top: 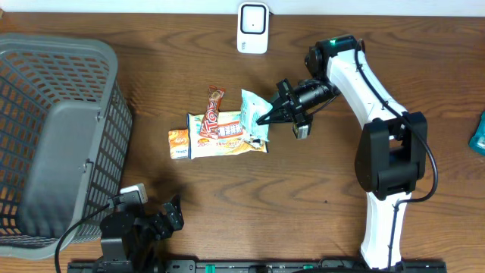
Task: Scan the item barcode
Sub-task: 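Lift the wipes pack with the right gripper and turn it, then hold the wipes pack in front of the white scanner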
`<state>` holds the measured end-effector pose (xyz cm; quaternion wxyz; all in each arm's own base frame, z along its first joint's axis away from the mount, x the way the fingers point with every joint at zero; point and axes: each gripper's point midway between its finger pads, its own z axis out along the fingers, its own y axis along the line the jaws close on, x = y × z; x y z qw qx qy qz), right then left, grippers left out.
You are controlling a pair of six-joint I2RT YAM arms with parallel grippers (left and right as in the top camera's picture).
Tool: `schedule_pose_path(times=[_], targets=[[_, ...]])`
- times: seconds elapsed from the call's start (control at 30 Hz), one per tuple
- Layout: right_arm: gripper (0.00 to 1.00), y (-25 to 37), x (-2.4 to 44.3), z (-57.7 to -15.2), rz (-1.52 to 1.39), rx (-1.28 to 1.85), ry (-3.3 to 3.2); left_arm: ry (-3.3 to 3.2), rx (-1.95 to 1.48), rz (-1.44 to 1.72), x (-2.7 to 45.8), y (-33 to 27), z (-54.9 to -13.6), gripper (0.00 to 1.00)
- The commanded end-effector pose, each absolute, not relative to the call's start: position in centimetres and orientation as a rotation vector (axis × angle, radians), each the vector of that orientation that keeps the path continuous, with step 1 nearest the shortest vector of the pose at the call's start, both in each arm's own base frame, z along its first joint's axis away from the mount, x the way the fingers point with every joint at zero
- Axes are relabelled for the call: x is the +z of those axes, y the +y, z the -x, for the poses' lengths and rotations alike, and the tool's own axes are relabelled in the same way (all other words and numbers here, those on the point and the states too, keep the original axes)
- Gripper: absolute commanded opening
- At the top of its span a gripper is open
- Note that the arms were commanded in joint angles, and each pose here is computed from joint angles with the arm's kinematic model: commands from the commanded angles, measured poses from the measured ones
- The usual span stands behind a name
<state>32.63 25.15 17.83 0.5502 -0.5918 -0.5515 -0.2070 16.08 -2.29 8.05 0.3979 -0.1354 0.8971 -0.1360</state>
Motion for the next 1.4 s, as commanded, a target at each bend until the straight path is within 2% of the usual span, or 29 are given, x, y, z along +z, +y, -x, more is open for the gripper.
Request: schedule_pose_path(times=[0.0,0.23,0.37,0.57,0.73,1.03,1.17,1.37], targets=[[0.01,25.2,17.8,-32.6,1.420,-0.466,-1.286,2.305,-0.339,0.346,7.3,-2.3,-15.5,0.98],[0.01,25.0,17.3,-32.9,1.403,-0.506,-1.355,2.305,-0.339,0.346,7.3,-2.3,-15.5,0.98],[0.01,24.0,15.4,-33.2,1.389,-0.529,-1.534,2.305,-0.339,0.346,7.3,-2.3,-15.5,0.98],[0.01,21.1,10.2,-36.2,1.064,-0.664,-2.266,2.305,-0.339,0.346,7.3,-2.3,-15.5,0.98],[0.01,20.6,8.3,-40.1,0.769,-0.750,-2.672,2.305,-0.339,0.346,7.3,-2.3,-15.5,0.98],[0.01,23.1,9.2,-47.9,0.190,-0.956,-3.203,2.305,-0.339,0.346,7.3,-2.3,-15.5,0.98],[0.01,24.4,11.0,-50.9,0.083,-1.093,-3.329,2.305,-0.339,0.346,7.3,-2.3,-15.5,0.98],[0.01,24.8,12.7,-55.1,0.139,-1.266,-3.444,2.305,-0.339,0.346,7.3,-2.3,-15.5,0.98]])
